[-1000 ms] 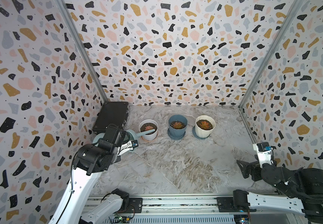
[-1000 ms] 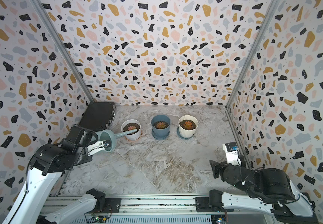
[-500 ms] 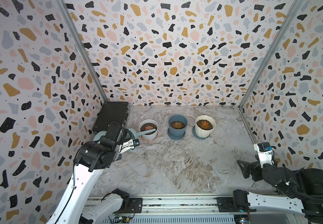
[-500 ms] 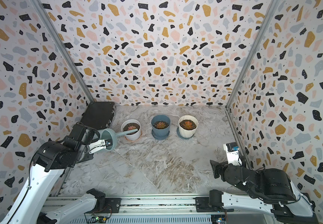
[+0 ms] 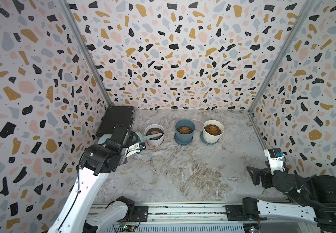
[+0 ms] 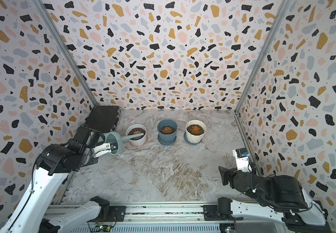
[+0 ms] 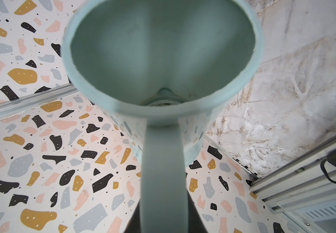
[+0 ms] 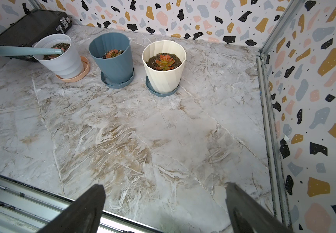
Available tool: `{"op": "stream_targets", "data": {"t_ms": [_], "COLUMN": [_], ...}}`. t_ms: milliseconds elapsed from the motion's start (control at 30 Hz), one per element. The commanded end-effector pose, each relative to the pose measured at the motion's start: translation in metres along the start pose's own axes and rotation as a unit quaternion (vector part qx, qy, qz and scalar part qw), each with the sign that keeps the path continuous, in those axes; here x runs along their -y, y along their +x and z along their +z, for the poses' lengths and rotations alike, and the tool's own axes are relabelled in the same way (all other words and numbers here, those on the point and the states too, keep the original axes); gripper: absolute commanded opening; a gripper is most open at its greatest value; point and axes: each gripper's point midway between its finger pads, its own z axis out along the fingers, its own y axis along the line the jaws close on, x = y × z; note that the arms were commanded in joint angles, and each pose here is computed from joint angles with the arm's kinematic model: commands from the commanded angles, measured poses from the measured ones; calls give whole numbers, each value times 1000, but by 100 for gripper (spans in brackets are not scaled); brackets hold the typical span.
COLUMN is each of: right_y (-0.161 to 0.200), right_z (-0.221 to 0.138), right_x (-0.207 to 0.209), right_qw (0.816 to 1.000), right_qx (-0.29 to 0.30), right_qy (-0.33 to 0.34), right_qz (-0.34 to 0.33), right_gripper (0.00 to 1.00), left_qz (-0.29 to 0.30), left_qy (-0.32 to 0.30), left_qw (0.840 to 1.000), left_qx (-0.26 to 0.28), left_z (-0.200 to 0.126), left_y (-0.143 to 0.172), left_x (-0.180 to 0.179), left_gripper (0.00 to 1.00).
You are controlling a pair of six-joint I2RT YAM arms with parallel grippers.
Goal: Water the succulent around the soil edge
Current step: Water the soil of the potted plant with water.
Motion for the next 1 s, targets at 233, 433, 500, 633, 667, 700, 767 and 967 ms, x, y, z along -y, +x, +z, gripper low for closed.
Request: {"op": "stream_targets", "data": {"t_ms": [233, 433, 500, 633, 667, 700, 767, 967], "right_y": [23, 24, 23, 24, 24, 24, 24, 24], "right_z": [-3, -3, -3, -3, -3, -3, -3, -3], "right_x": [39, 39, 39, 40, 40, 40, 40, 40], "right_qw": [994, 995, 995, 995, 995, 995, 995, 995], "right_qx": [-39, -39, -38, -37, -38, -37, -38, -37], "right_qy": [66, 66, 67, 66, 67, 66, 66, 66], "right_qz": [-74, -71, -71, -69, -69, -69, -69, -67], "right_gripper": [98, 98, 98, 97, 98, 97, 98, 98], "left_qz": [-17, -12, -11, -10, -9, -9, -7, -3], "left_qy": [-48, -53, -55, -59, -59, -60, -60, -65], "left_qw": [999, 999, 998, 998, 998, 998, 998, 998], "left_qx": [6, 7, 7, 7, 7, 7, 6, 0], "left_z": [-8, -9, -10, -10, -10, -10, -9, -7], "left_y": [-3, -7, -8, -10, -10, -10, -11, -12], "left_x": [-26, -31, -34, -37, -38, -39, -40, -43], "left_gripper": [0, 0, 0, 0, 0, 0, 0, 0]}}
